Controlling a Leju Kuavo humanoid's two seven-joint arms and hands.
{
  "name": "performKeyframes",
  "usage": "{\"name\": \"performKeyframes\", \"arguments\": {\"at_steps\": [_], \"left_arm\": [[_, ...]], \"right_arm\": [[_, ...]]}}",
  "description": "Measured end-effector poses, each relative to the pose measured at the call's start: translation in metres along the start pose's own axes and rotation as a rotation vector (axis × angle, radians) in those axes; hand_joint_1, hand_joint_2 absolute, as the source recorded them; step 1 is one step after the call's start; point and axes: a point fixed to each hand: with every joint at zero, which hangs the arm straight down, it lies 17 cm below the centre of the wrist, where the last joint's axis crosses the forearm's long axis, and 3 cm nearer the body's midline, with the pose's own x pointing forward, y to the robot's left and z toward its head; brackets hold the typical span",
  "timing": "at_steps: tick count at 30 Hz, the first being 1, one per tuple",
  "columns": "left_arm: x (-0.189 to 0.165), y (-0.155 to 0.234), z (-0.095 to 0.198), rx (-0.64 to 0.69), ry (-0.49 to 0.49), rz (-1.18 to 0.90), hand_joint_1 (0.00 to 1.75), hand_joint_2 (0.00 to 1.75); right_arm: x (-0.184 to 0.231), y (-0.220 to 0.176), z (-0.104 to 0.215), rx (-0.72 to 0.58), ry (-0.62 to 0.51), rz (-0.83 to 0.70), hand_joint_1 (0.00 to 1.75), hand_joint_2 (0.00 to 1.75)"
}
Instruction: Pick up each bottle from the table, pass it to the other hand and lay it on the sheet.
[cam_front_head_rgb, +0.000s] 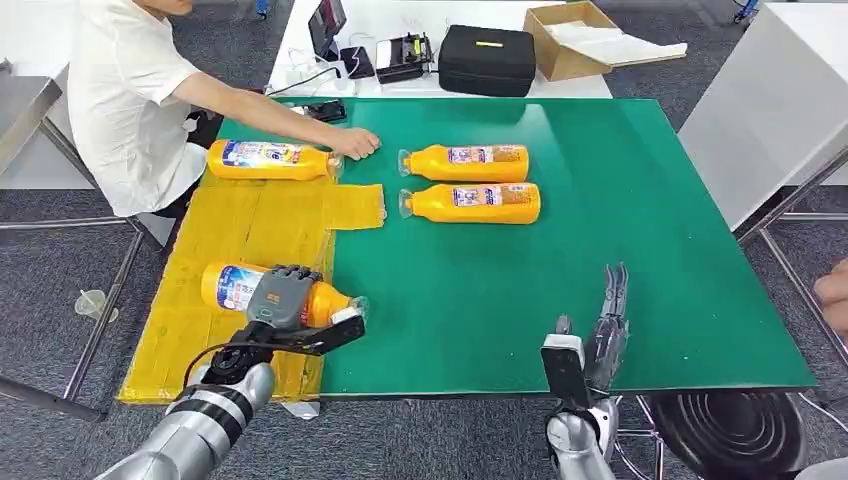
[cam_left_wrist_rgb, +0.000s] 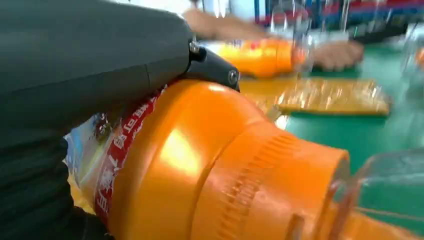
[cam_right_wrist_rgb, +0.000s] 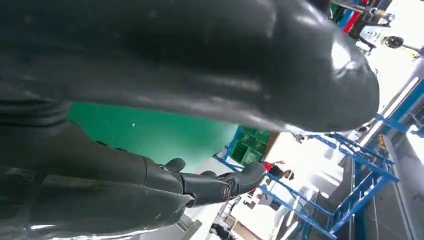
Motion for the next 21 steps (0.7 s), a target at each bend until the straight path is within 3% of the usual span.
{"name": "performKeyframes", "arguments": {"at_steps": [1,2,8,9,16,17,21], "left_arm": [[-0.001,-0.001,-0.002,-0.019,0.002,0.003,0.14,1.75],[-0.001,-0.004,-0.003,-0.048,0.002,0.012,0.00,1.75],[-0.002,-0.013,-0.007,-0.148,-0.009,0.036,0.00,1.75],[-0.003,-0.013,-0.007,-0.151,-0.008,0.035,0.00,0.00],[0.001,-0.025,-0.004,-0.266,-0.055,0.068,0.00,0.00],[0.001,-0.025,-0.004,-0.280,-0.064,0.074,0.00,1.75],[-0.001,-0.028,-0.001,-0.335,-0.091,0.100,0.00,1.75]], "right_arm": [[0.000,0.001,0.000,0.003,-0.001,-0.001,0.00,0.00],[0.001,0.003,0.000,0.007,-0.003,-0.004,0.00,0.00],[0.002,0.010,0.001,0.023,0.000,-0.015,0.00,0.00],[0.001,0.011,0.002,0.026,0.000,-0.015,0.00,0.00],[0.001,0.014,0.000,0.023,0.012,-0.044,0.00,0.00],[0.001,0.014,-0.001,0.022,0.013,-0.049,0.00,0.00],[0.000,0.017,-0.003,0.027,0.015,-0.067,0.00,0.00]]}}
